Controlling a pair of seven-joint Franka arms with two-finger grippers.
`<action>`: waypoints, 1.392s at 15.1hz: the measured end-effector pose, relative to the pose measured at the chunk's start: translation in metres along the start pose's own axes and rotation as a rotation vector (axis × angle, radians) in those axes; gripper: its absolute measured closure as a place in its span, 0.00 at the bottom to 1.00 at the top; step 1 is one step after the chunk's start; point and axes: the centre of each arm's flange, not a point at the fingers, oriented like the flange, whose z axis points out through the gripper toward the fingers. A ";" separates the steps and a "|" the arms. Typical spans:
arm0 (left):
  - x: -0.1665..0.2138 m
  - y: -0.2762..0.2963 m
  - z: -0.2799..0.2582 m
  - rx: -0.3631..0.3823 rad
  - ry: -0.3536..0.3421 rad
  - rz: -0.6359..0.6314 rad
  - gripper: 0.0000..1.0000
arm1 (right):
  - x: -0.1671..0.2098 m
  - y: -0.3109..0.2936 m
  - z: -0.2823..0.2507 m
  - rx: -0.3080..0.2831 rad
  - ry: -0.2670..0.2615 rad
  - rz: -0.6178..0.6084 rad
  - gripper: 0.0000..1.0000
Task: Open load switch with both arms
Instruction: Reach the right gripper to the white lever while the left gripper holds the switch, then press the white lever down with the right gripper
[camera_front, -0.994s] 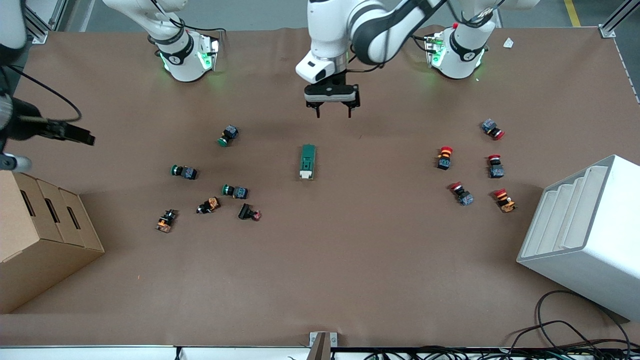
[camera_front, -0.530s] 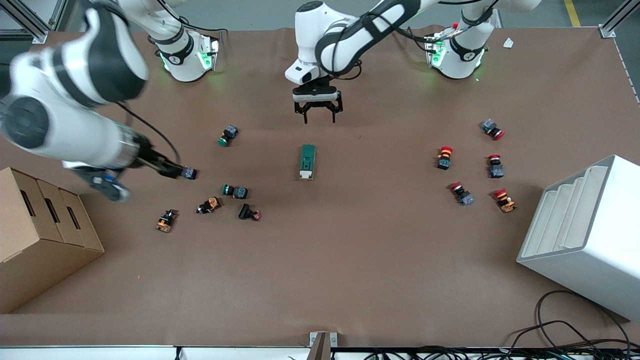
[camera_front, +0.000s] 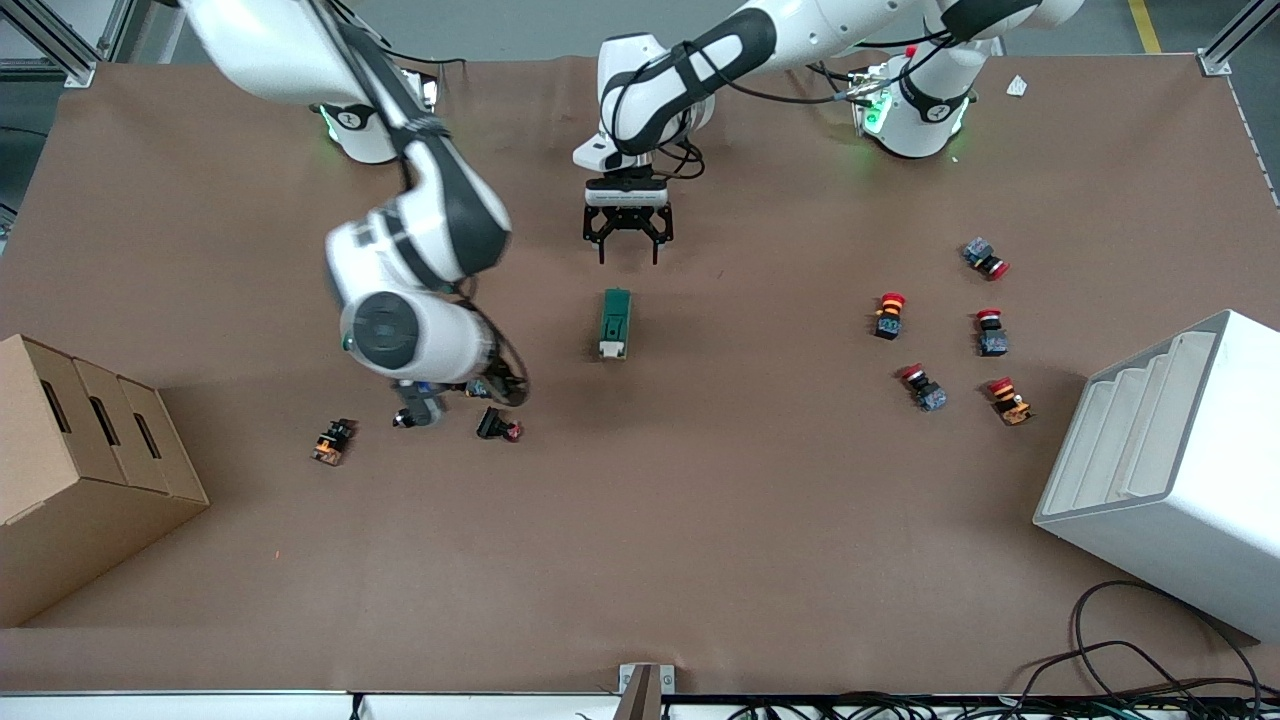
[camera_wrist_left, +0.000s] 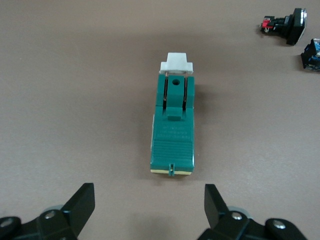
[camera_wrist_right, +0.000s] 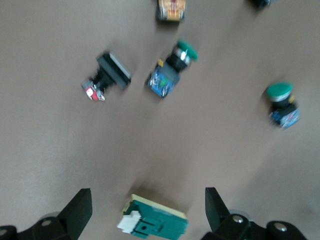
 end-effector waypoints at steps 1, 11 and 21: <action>-0.008 -0.001 0.006 -0.002 0.022 -0.003 0.03 | -0.015 -0.006 0.017 -0.001 0.006 0.029 0.00; -0.029 0.015 0.045 -0.042 0.209 0.015 0.03 | -0.079 -0.021 0.106 -0.022 0.042 0.190 0.00; -0.047 0.010 0.069 -0.041 0.291 0.061 0.03 | -0.093 -0.018 0.126 -0.061 -0.002 0.275 0.00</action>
